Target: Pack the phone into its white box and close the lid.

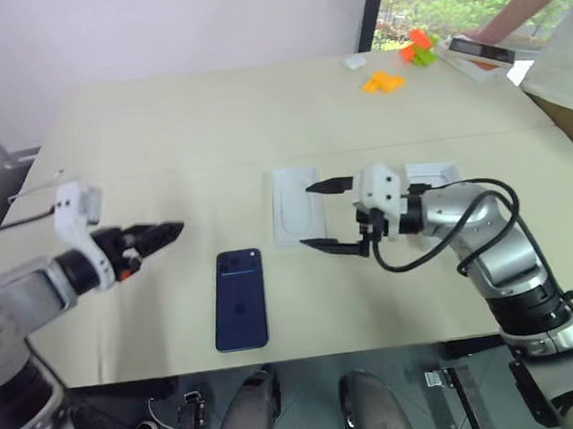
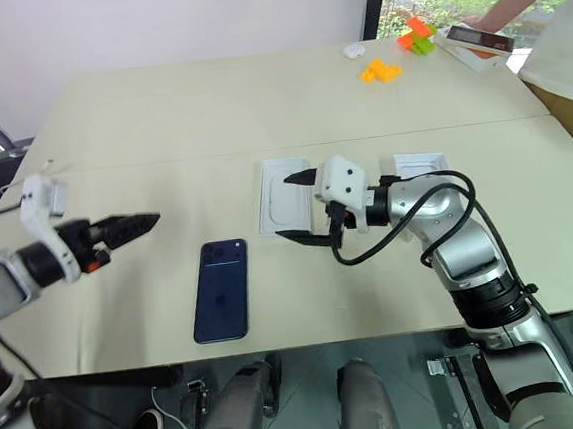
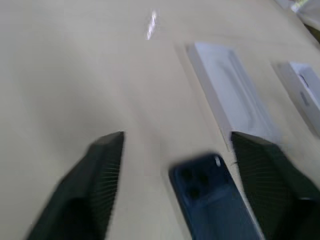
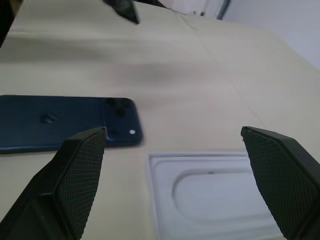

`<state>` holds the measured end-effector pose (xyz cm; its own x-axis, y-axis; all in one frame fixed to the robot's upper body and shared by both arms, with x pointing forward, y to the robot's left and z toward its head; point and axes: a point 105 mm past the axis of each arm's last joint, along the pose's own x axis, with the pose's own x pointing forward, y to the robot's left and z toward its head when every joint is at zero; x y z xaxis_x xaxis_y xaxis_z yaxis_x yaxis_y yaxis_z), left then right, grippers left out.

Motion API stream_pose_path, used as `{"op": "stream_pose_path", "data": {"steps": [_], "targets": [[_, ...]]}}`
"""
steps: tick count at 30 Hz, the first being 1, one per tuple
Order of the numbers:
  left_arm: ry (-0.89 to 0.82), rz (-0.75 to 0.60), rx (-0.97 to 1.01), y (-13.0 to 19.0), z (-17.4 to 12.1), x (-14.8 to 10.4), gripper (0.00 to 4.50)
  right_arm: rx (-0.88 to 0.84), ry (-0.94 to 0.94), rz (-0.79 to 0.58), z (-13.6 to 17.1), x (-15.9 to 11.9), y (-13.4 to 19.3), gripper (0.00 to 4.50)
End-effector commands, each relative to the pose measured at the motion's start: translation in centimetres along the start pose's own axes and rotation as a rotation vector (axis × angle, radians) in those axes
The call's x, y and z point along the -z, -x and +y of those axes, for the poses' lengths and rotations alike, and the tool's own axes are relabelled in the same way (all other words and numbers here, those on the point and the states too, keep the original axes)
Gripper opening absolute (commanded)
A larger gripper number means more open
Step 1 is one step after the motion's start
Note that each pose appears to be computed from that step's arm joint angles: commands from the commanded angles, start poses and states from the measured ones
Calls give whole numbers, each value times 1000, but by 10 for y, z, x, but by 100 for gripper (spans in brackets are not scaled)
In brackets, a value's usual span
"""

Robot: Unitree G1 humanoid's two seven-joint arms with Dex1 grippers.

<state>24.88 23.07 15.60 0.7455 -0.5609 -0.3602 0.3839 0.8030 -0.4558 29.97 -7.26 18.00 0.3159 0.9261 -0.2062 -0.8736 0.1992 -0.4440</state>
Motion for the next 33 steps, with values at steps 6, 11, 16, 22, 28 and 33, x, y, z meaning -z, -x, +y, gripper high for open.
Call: {"op": "stream_pose_path", "data": {"steps": [6,11,16,22,28,33], "targets": [[252,37,109,42,10,37,450,-96,219,23,23,-3,-11,329],[327,101,181,43,6,53,450,-143,363,43,37,5,-23,82],[342,172,168,20,5,71,450,-205,485,89,51,23,-35,2],[294,128,179,-12,-8,59,450,-236,577,122,58,39,-42,2],[253,178,138,-29,-16,68,450,-240,598,134,62,49,-47,2],[267,177,108,-29,-10,70,450,-259,635,139,70,54,-52,2]]}}
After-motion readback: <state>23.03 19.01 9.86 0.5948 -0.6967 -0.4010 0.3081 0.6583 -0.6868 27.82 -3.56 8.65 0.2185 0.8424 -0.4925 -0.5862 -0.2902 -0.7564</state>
